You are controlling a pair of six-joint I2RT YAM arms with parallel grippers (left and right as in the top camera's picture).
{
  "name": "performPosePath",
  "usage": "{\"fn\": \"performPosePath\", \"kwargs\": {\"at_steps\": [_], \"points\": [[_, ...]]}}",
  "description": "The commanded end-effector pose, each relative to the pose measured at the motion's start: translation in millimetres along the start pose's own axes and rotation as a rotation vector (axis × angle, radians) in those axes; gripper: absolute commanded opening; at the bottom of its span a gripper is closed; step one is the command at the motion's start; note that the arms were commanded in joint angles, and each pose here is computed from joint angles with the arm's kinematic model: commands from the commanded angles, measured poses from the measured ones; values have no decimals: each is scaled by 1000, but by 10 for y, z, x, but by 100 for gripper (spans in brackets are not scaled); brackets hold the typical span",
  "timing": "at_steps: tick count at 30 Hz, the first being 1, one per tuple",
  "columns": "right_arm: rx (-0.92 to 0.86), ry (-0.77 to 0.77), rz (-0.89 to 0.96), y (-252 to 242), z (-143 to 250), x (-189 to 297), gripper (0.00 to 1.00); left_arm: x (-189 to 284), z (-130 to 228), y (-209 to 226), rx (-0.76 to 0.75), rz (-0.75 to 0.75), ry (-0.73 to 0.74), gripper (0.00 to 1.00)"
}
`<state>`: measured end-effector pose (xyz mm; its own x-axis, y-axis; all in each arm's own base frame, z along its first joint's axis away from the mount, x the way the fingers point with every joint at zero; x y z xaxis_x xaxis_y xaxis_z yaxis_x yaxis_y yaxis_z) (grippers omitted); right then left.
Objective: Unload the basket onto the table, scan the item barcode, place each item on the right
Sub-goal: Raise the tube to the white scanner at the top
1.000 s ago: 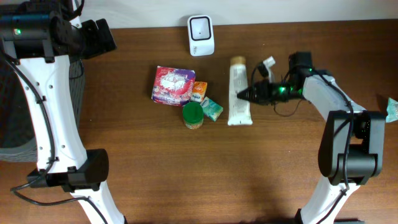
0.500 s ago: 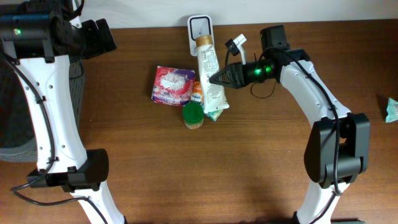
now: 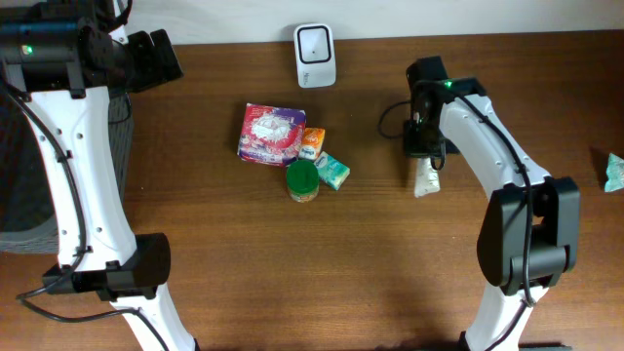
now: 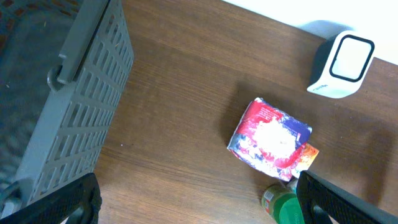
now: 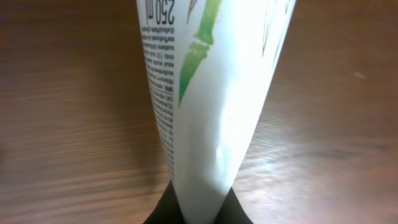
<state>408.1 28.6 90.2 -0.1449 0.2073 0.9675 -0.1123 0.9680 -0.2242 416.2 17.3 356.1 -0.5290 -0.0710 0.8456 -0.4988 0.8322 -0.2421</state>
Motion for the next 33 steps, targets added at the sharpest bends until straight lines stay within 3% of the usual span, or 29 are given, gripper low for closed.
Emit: {"fn": "performPosePath", "kwargs": {"at_steps": [1,6,10,11,14,15,17,19,22,26,27,30,31,33], "points": [[-40,37,178,-224,176,-125,4,107,-28,21,-3,7,-28,99],[-23,74,247,-267,372,-351,5,109,-28,20,-3,7,-29,99],[4,62,91,106,356,-380,17,109,-28,20,-3,7,-29,99],[17,46,63,214,326,-369,24,109,-28,20,-3,7,-29,99],[57,10,-39,552,268,-329,30,109,-28,20,-3,7,-29,99],[70,3,-75,662,256,-303,38,109,-28,21,-3,7,-29,99],[81,-9,-111,758,206,-214,84,109,-28,20,-3,7,-29,99],[60,-20,-122,720,101,-52,96,109,-28,20,-3,7,-29,99],[6,-39,-119,485,-72,230,99,109,-28,20,-3,7,-29,99],[-106,-21,-109,22,-90,179,99,109,-28,20,-3,7,-29,99],[-130,-9,-120,-64,-61,134,96,109,-28,20,-3,7,-29,99],[-169,4,-171,-128,-7,-2,61,109,-28,20,-3,7,-29,99],[-160,-2,-193,-94,-5,-55,58,109,-28,20,-3,7,-29,99],[-89,-37,-289,82,-29,-147,61,109,-28,20,-4,7,-29,99]]}}
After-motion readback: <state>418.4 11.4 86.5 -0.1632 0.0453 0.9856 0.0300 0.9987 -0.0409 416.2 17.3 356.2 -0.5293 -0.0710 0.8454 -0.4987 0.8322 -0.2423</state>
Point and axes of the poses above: each gripper's point midway between its finger pads, its own x axis back along the fingers, its own y axis along the line the jaws close on, z = x × y, the point moved 2 cm from there along x, back along the fingers, and after that the axes turned 15 degrees about x, right-handed, at the moved point
